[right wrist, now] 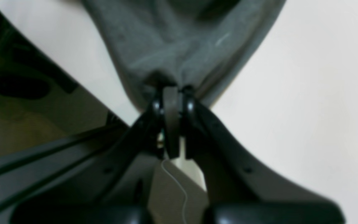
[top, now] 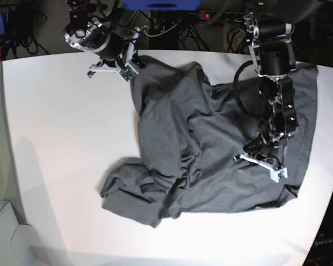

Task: Layout the t-shirt on the table in an organized manner, then fold the t-shirt properly
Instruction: 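Pull the shirt taut between both grippers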

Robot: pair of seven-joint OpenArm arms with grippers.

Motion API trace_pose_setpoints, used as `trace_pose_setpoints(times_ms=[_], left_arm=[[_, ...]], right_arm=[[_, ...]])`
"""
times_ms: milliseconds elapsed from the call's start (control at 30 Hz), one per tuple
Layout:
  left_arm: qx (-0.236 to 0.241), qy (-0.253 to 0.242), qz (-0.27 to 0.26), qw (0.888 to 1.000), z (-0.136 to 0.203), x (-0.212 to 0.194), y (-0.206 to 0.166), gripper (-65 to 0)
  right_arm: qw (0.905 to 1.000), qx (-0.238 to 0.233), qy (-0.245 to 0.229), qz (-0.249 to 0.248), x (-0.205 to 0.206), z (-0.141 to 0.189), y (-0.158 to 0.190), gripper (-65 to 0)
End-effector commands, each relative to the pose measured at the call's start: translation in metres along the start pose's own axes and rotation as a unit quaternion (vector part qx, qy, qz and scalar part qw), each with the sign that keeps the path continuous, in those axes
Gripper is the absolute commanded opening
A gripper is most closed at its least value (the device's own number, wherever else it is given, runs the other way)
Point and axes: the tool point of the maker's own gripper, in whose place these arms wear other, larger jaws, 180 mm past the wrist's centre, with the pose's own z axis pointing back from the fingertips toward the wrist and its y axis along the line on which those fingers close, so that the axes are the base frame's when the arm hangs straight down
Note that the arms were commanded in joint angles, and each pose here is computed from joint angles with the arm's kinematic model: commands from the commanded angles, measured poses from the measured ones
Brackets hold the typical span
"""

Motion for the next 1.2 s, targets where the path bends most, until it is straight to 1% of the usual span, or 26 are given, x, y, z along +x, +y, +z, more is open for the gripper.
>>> trace_pose_setpoints(times_ms=[0, 100, 167, 233, 333, 400, 467, 533, 633, 700, 767, 867, 933, 1033, 1167], left_arm=[[-0.006, -0.032, -0.005, 0.999, 0.003, 0.026, -0.004, -58.7], [-0.006, -0.033, -0.005, 0.999, 0.003, 0.028, -0.003, -58.7], [-0.006, -0.033, -0.005, 0.999, 0.003, 0.028, -0.003, -58.7], [-0.006, -0.033, -0.005, 0.999, 0.003, 0.028, -0.003, -58.7], [-0.005, -0.033, -0.006, 0.999, 0.003, 0.027, -0.002, -58.7], [-0.003, -0.032, -0.008, 0.999, 0.003, 0.026, -0.001, -58.7], [-0.005, -0.030, -0.006, 1.000, 0.003, 0.025, -0.002, -58.7], [-0.004, -0.029, -0.006, 1.000, 0.004, 0.024, -0.001, -58.7], [-0.005, -0.030, -0.005, 1.000, 0.004, 0.024, -0.001, -58.7], [-0.003, -0.029, -0.008, 1.000, 0.003, 0.024, -0.001, -58.7], [-0.003, -0.029, -0.007, 1.000, 0.004, 0.023, -0.001, -58.7], [-0.002, -0.026, -0.007, 1.000, 0.003, 0.021, 0.000, -58.7], [-0.002, -0.026, -0.007, 1.000, 0.002, 0.022, 0.000, -58.7], [-0.003, -0.026, -0.007, 1.000, 0.002, 0.022, -0.001, -58.7], [-0.003, -0.027, -0.006, 1.000, 0.002, 0.023, -0.001, -58.7]], right_arm=[[0.9957, 0.011, 0.091, 0.015, -0.043, 0.003, 0.010, -65.0], [0.9950, 0.016, 0.097, 0.012, -0.050, 0.005, 0.015, -65.0], [0.9955, 0.012, 0.094, 0.008, -0.050, 0.006, 0.011, -65.0], [0.9951, -0.009, 0.097, -0.014, -0.062, 0.012, -0.003, -65.0], [0.9934, -0.049, 0.089, -0.054, -0.071, 0.022, -0.028, -65.0], [0.9891, -0.083, 0.091, -0.081, -0.084, 0.031, -0.049, -65.0], [0.9854, -0.106, 0.091, -0.097, -0.090, 0.035, -0.069, -65.0], [0.9797, -0.124, 0.103, -0.120, -0.106, 0.039, -0.083, -65.0], [0.9702, -0.154, 0.111, -0.151, -0.122, 0.047, -0.107, -65.0], [0.9617, -0.179, 0.116, -0.172, -0.133, 0.057, -0.121, -65.0], [0.9564, -0.193, 0.120, -0.183, -0.141, 0.066, -0.127, -65.0], [0.9527, -0.201, 0.125, -0.191, -0.148, 0.071, -0.129, -65.0], [0.9527, -0.198, 0.127, -0.192, -0.149, 0.071, -0.127, -65.0], [0.9519, -0.186, 0.133, -0.204, -0.155, 0.068, -0.109, -65.0], [0.9521, -0.189, 0.127, -0.204, -0.150, 0.068, -0.109, -65.0]])
